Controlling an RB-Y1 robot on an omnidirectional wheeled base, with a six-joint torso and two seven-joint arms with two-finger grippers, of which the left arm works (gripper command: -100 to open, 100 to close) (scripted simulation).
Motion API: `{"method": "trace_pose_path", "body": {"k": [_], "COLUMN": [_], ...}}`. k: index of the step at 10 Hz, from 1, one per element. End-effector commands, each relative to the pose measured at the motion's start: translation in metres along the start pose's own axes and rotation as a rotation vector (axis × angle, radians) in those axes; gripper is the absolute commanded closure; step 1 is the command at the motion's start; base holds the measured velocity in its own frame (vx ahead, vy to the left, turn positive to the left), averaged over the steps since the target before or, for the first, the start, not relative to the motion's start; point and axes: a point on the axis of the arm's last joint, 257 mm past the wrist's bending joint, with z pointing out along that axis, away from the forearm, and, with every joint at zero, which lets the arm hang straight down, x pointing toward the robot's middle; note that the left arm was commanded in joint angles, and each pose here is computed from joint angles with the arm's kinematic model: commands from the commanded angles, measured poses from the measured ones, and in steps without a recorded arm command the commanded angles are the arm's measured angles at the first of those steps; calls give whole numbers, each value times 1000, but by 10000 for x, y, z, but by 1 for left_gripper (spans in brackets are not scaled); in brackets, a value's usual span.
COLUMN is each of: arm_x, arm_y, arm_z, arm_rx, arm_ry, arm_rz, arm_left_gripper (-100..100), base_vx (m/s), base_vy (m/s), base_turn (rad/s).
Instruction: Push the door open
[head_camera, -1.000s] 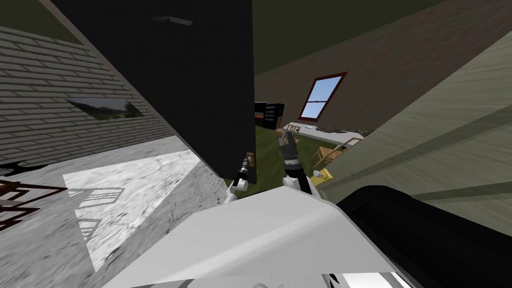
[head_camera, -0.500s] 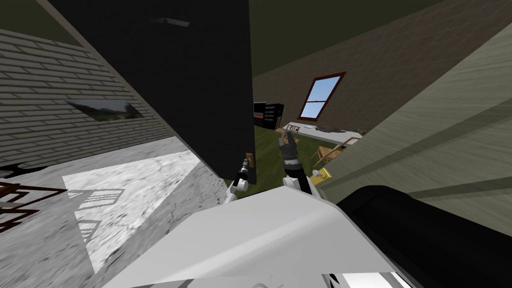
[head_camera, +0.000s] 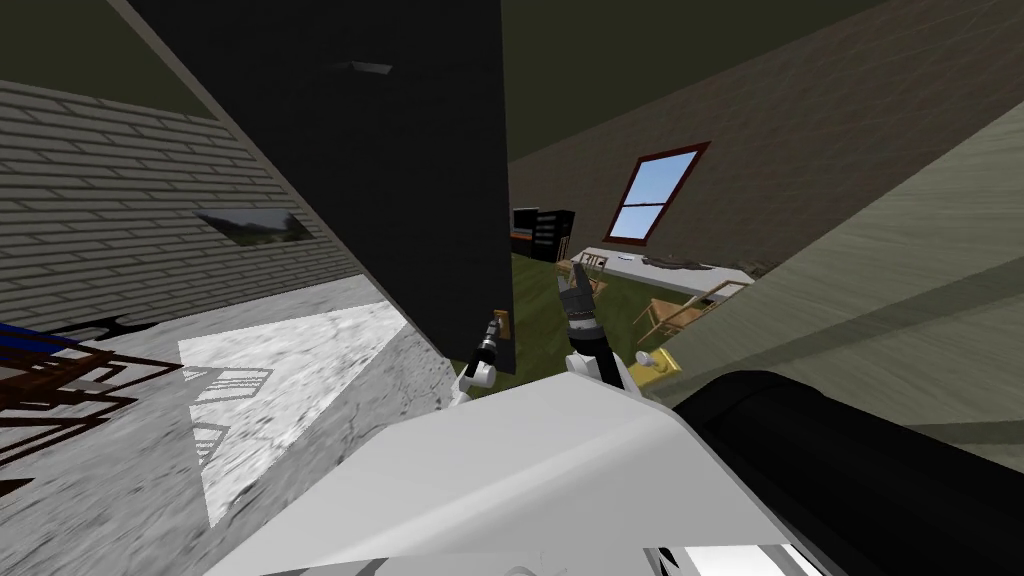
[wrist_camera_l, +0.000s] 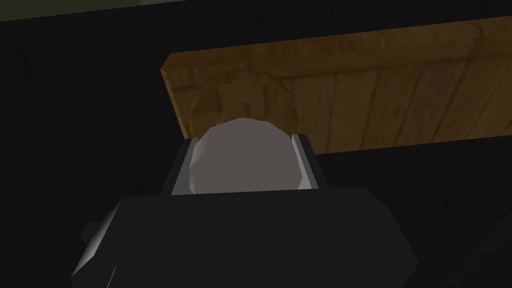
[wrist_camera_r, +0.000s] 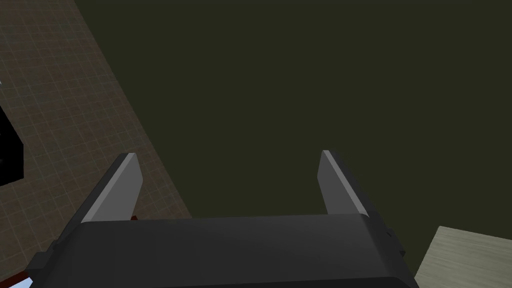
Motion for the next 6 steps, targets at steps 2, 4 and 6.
{"method": "trace_pose_path", "body": {"k": [2,4,6], "arm_x": [-24,89,172], "arm_y": [11,17,49], "arm_z": [-84,-153,-191], "arm_rx": [1,-2,-6], "arm_ry": [0,16,33], "arm_rz": [19,19,23], "arm_left_gripper": [100,100,-100], "base_vx": [190,187,-112], "base_vy": [-58,-77,65], "base_turn": [236,250,35]}}
